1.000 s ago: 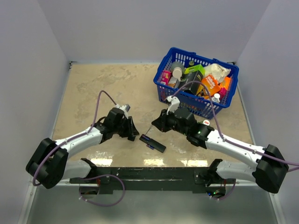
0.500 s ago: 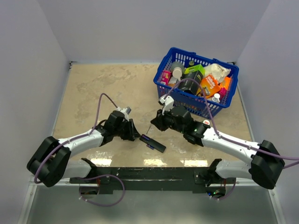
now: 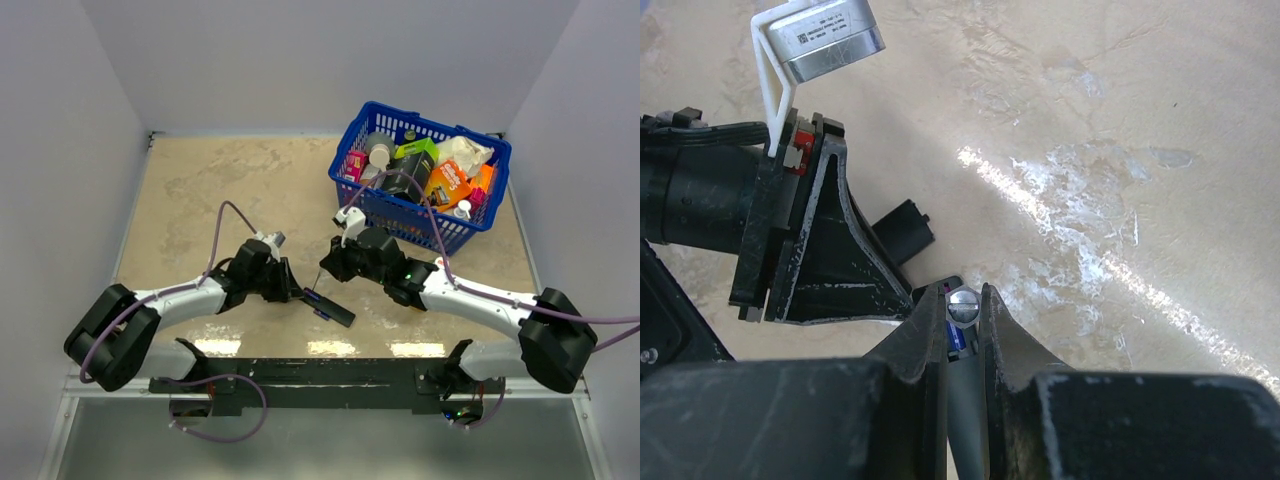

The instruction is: Unload the batteries from the remote control

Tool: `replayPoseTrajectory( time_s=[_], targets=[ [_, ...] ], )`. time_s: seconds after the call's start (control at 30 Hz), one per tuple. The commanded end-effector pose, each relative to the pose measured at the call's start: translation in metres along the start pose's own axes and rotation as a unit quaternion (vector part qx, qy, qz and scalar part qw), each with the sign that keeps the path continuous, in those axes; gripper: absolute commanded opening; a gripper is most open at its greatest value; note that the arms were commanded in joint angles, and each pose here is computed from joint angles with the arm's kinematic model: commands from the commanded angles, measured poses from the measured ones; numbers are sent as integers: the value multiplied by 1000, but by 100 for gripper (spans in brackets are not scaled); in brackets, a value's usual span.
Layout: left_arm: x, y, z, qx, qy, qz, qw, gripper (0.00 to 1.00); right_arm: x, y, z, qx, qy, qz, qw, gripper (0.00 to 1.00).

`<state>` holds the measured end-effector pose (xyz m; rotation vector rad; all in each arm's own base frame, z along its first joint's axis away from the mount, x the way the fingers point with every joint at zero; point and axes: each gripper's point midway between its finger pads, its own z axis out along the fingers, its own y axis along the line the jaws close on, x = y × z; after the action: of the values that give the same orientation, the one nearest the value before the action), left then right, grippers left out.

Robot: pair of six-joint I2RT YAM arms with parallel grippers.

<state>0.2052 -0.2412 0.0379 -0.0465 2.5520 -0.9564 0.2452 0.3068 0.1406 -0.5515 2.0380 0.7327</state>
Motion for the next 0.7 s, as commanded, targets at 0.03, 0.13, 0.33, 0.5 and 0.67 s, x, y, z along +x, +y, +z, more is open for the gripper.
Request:
replayPoseTrajectory(
  time_s=[0.03,0.13,0.33,0.5,0.67],
  targets=[
    [-1,-2,4,8,-8,3,1000,27,-23,6,3,-3,-36,6,999,0],
    [2,2,5,4,-5,2,1000,27,-22,5,3,0,-35,7,999,0],
    [5,4,7,-1,-1,3,1000,27,-16,4,7,0,-25,14,1000,0],
    [7,5,9,-3,2,1,1000,27,-10,2,10,4,-19,16,1000,0],
    [10,5,10,-4,7,0,1000,26,-8,-1,9,11,-14,17,1000,0]
  ],
)
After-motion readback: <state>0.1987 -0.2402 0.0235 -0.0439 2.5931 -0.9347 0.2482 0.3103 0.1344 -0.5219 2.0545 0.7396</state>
